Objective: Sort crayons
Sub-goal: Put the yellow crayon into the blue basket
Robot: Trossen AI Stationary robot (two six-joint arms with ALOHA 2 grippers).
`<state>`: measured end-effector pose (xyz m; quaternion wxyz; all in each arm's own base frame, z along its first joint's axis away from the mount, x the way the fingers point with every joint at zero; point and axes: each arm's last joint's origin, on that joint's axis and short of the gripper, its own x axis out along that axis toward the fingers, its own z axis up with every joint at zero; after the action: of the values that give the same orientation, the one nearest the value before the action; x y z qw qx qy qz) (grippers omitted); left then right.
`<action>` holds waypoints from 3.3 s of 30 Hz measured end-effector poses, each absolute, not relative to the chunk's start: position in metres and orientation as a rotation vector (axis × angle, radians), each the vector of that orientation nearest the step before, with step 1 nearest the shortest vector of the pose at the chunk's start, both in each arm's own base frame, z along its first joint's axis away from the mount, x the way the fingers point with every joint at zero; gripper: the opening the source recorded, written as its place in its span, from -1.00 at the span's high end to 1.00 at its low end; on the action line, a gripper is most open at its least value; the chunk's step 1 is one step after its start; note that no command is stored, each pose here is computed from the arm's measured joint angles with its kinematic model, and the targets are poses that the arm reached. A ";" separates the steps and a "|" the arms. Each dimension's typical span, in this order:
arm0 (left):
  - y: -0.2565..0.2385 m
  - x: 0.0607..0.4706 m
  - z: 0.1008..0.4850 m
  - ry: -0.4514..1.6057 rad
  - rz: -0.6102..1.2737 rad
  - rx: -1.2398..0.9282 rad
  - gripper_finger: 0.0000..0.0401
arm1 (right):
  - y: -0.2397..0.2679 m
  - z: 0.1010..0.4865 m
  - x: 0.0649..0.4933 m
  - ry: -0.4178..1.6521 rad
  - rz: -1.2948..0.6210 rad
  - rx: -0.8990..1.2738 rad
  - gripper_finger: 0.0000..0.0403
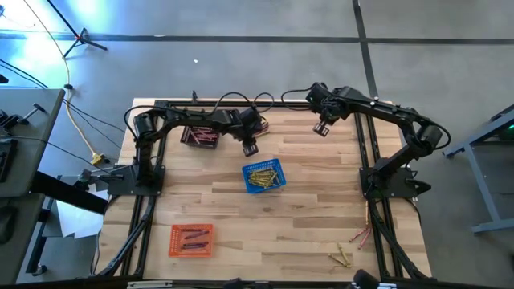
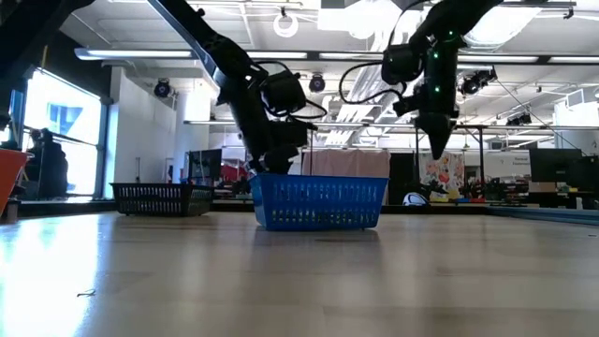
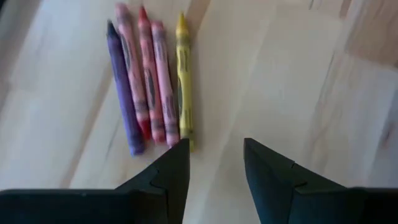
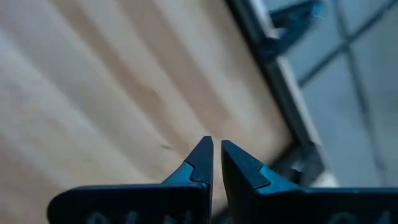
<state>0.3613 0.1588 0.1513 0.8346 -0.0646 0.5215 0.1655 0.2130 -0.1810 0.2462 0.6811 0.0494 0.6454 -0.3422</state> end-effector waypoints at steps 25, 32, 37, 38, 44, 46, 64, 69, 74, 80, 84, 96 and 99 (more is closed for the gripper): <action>0.155 0.359 0.150 1.154 0.309 -0.096 0.27 | -0.183 0.248 0.219 1.364 -0.807 0.134 0.92; 0.155 0.360 0.151 1.148 0.286 -0.080 0.28 | -0.183 0.248 0.220 1.358 -0.810 0.133 0.92; 0.158 0.369 0.161 1.066 0.278 -0.073 0.28 | -0.183 0.248 0.220 1.356 -0.810 0.133 0.92; 0.159 0.371 0.163 1.053 0.288 -0.067 0.28 | -0.183 0.248 0.220 1.356 -0.810 0.133 0.92; 0.163 0.370 0.166 1.042 0.287 -0.111 0.28 | -0.183 0.248 0.220 1.356 -0.810 0.132 0.92; 0.164 0.369 0.165 1.049 0.288 -0.113 0.28 | -0.183 0.248 0.220 1.356 -0.811 0.132 0.92; 0.169 0.367 0.139 1.140 0.269 -0.154 0.28 | -0.184 0.248 0.221 1.335 -0.817 0.128 0.92; 0.170 0.366 0.137 1.147 0.269 -0.153 0.28 | -0.185 0.249 0.222 1.330 -0.818 0.128 0.92; 0.170 0.366 0.137 1.148 0.268 -0.153 0.28 | -0.185 0.249 0.222 1.329 -0.818 0.127 0.92; 0.168 0.368 0.137 1.147 0.256 -0.152 0.28 | -0.185 0.249 0.222 1.329 -0.818 0.127 0.92; 0.167 0.370 0.143 1.150 0.235 -0.161 0.28 | -0.185 0.249 0.222 1.329 -0.818 0.127 0.92; 0.173 0.371 0.145 1.167 0.187 -0.076 0.28 | -0.185 0.249 0.222 1.329 -0.818 0.127 0.92; 0.175 0.371 0.144 1.164 0.187 -0.079 0.28 | -0.185 0.249 0.222 1.329 -0.818 0.127 0.92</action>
<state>0.3710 0.1747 0.1437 0.8305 -0.0370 0.5487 0.0883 0.2218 -0.1848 0.2486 0.7087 0.0574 0.5988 -0.3686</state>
